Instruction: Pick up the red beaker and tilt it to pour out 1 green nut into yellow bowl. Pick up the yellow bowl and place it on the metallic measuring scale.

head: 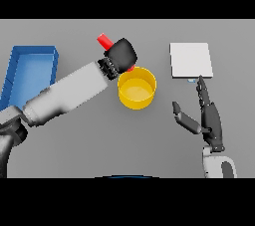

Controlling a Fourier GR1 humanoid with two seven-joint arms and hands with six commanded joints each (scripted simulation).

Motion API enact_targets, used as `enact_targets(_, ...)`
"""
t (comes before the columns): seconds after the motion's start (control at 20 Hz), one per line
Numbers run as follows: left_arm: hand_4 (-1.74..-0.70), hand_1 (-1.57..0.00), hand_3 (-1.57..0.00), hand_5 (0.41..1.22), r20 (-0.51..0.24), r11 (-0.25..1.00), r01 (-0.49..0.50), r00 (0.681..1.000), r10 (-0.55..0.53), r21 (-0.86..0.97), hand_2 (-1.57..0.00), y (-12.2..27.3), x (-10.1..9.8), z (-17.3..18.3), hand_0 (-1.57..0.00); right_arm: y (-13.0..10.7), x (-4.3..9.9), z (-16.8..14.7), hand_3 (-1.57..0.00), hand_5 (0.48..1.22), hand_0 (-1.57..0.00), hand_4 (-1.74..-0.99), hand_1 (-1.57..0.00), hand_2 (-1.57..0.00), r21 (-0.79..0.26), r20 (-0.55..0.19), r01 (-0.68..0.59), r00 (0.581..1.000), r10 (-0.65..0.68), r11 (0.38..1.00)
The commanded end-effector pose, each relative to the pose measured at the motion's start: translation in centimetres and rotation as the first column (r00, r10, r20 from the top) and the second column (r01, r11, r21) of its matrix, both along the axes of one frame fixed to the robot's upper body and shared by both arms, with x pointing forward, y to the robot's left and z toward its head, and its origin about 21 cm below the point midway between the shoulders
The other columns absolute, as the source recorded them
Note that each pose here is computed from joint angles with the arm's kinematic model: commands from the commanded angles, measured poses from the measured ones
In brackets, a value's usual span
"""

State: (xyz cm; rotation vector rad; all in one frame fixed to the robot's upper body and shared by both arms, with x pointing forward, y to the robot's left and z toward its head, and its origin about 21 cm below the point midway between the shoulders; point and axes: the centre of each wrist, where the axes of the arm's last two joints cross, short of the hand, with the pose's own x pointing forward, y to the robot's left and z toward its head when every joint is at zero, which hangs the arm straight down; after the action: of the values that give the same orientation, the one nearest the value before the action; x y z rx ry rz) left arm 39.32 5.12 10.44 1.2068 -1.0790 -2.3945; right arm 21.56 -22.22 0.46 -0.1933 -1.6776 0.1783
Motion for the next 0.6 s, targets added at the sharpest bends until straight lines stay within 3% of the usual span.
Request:
enact_targets(0.0,-1.74,-1.57,-1.55,1.221,0.013,0.999,0.022,1.0,-0.023,0.029,-1.57,0.0,0.1,-0.1,-1.57,0.1,0.0,0.0,0.0,0.618,0.0,-1.286,0.0,0.0,-0.003,-0.002,0.012,1.0,-0.012,1.0)
enact_targets(0.55,-1.73,-1.57,-1.57,1.221,0.085,0.934,0.125,0.983,-0.161,0.334,-1.57,-2.2,0.8,0.7,-1.57,0.3,0.0,0.0,0.0,0.591,0.0,-1.204,0.0,0.0,-0.058,-0.003,0.023,1.0,-0.023,0.998)
